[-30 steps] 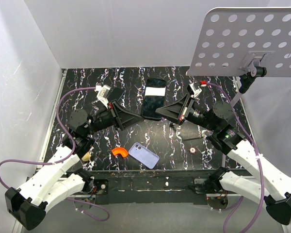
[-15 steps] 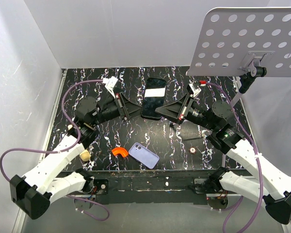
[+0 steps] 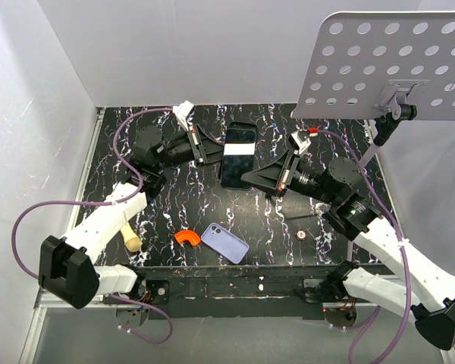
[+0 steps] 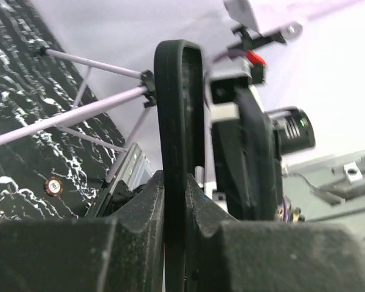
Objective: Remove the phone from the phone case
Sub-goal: Remove the phone case from the phone, then place the phone case at the center of the board.
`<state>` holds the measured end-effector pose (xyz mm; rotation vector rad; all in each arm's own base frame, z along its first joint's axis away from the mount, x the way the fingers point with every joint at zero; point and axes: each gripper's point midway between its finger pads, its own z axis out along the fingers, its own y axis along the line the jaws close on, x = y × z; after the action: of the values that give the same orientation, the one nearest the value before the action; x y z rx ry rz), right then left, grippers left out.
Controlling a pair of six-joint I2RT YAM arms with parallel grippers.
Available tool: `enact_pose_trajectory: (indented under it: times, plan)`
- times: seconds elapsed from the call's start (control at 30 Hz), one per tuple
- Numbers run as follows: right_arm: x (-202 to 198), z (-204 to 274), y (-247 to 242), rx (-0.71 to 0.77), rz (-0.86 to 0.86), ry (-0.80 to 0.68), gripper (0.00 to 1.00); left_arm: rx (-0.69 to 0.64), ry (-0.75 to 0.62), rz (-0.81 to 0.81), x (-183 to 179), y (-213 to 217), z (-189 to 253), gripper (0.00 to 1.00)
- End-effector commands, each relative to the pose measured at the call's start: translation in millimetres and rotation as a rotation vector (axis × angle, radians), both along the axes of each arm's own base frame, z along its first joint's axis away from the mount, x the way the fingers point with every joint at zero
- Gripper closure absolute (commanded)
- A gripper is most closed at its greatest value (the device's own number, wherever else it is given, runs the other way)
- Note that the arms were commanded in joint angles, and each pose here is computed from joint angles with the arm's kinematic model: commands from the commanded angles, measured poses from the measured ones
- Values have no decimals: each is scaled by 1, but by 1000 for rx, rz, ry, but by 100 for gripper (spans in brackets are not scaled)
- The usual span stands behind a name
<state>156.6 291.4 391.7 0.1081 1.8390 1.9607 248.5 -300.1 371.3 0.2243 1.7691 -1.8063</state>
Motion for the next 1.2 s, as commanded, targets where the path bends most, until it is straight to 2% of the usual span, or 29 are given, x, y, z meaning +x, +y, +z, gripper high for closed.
enact_pose_trajectory:
  times: [0.0, 0.1, 0.23, 0.33, 0.4, 0.53, 0.6, 0.8, 0.93, 1.03, 1.17]
  plan:
    - [-24, 21, -5, 45, 72, -111, 99, -10, 116, 186, 27, 25, -1, 100]
    - [-25, 19, -7, 40, 68, -113, 99, 15, 216, 476, 43, 60, -33, 100]
    - [-29, 25, -10, 45, 66, -130, 99, 26, 304, 669, 48, 90, -55, 100]
    - [-30, 28, -11, 41, 63, -146, 99, 12, 465, 686, 41, 90, -89, 100]
    - [-31, 30, -12, 43, 61, -155, 99, -2, 553, 705, 32, 80, -112, 100]
    - [-31, 30, -13, 48, 55, -158, 99, 52, 686, 738, 4, 46, -165, 100]
    - [-31, 29, -13, 47, 56, -156, 99, 45, 712, 752, -2, 31, -175, 100]
    - [-34, 28, -17, 43, 45, -152, 99, 171, 761, 821, -18, 11, -220, 100]
    - [-37, 29, -22, 49, 32, -159, 99, 211, 859, 847, -36, 5, -256, 100]
    - [-37, 25, -24, 46, 23, -156, 99, 177, 835, 874, -25, -1, -261, 100]
    - [-38, 23, -24, 45, 30, -147, 99, 199, 860, 889, -18, -15, -279, 100]
